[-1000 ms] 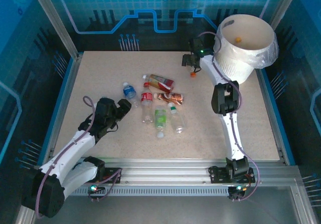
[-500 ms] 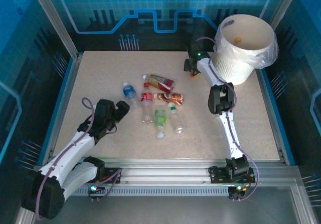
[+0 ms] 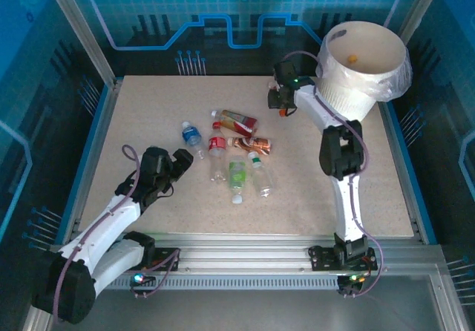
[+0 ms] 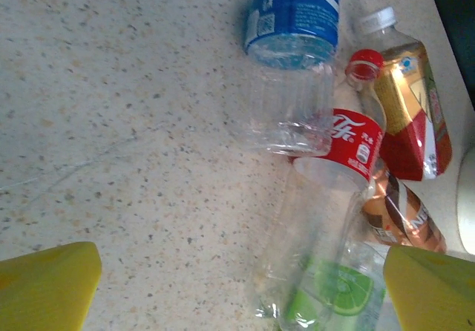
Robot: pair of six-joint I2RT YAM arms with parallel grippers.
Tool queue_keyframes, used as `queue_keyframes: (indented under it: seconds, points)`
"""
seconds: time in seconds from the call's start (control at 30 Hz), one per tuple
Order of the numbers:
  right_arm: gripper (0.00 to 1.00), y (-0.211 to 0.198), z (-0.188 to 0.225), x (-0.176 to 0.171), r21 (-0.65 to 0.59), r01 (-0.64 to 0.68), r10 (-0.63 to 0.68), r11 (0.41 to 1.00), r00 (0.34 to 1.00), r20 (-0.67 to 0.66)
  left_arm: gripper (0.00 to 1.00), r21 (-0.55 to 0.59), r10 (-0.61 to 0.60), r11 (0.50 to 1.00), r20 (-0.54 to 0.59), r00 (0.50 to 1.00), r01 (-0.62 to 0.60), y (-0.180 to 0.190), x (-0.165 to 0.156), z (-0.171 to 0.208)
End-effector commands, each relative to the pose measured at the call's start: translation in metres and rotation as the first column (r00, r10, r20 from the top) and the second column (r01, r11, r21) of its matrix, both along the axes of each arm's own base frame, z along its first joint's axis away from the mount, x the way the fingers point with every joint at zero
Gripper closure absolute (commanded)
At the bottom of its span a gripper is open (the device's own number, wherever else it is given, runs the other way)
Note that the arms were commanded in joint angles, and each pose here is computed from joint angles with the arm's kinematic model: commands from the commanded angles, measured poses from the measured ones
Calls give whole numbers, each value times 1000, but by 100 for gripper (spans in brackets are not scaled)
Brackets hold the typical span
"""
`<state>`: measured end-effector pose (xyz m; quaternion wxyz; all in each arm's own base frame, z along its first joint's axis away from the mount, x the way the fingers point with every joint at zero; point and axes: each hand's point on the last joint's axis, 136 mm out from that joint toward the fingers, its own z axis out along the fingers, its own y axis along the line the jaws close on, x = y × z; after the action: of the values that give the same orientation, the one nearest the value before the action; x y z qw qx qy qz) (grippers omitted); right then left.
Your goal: Put the plastic bottles in the bin
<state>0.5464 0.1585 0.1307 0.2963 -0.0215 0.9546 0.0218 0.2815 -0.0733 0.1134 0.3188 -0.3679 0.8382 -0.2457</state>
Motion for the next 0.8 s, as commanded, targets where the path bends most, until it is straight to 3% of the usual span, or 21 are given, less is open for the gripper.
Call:
queue_keyframes:
  seconds: [0.0, 0.27, 0.4, 0.77]
  points:
    - [57, 14, 81, -16, 78, -72, 58, 994, 982, 179, 1, -45, -59, 997, 32, 998, 61, -12, 5, 6]
    - [57, -2, 171, -68, 130, -137, 84, 982, 935, 345, 1, -98, -93, 990, 77, 993, 100, -26, 14, 17]
    - [57, -23, 205, -82, 214, -141, 44, 967, 914, 403, 1, -113, -112, 986, 96, 989, 123, -37, 20, 22]
    - [57, -117, 255, -76, 387, -19, -177, 922, 868, 465, 1, -112, -162, 979, 70, 984, 169, -58, 27, 21]
